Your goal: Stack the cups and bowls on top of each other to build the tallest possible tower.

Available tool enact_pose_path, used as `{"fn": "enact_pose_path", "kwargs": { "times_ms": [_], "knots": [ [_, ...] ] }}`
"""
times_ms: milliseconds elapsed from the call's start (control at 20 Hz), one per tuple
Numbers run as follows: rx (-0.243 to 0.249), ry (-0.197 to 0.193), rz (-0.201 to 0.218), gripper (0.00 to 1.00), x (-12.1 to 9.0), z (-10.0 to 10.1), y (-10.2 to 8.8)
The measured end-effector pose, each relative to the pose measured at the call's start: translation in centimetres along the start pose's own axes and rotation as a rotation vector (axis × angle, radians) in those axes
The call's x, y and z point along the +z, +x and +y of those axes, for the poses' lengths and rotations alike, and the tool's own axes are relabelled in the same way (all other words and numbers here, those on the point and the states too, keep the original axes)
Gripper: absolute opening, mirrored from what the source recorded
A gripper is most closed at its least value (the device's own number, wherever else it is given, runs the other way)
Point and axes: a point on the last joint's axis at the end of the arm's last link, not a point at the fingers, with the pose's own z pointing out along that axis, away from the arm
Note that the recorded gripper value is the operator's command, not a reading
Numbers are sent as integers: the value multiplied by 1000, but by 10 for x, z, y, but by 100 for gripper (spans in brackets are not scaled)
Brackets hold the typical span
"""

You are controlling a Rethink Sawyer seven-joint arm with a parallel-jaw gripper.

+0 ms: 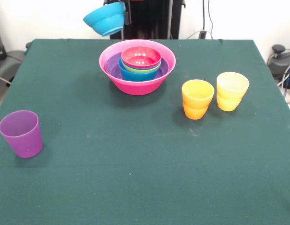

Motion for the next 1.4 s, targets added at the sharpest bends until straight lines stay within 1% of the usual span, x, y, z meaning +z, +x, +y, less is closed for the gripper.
{"fn": "enact_pose_path", "kwargs": {
  "times_ms": [200,400,650,1150,1400],
  "knots": [
    [34,5,-6,0,1,1,2],
    [50,6,-19,0,2,7,3],
    [62,5,-30,0,4,23,7],
    [94,9,-30,0,8,52,17],
    [116,10,-54,0,8,60,16]
  ]
}}
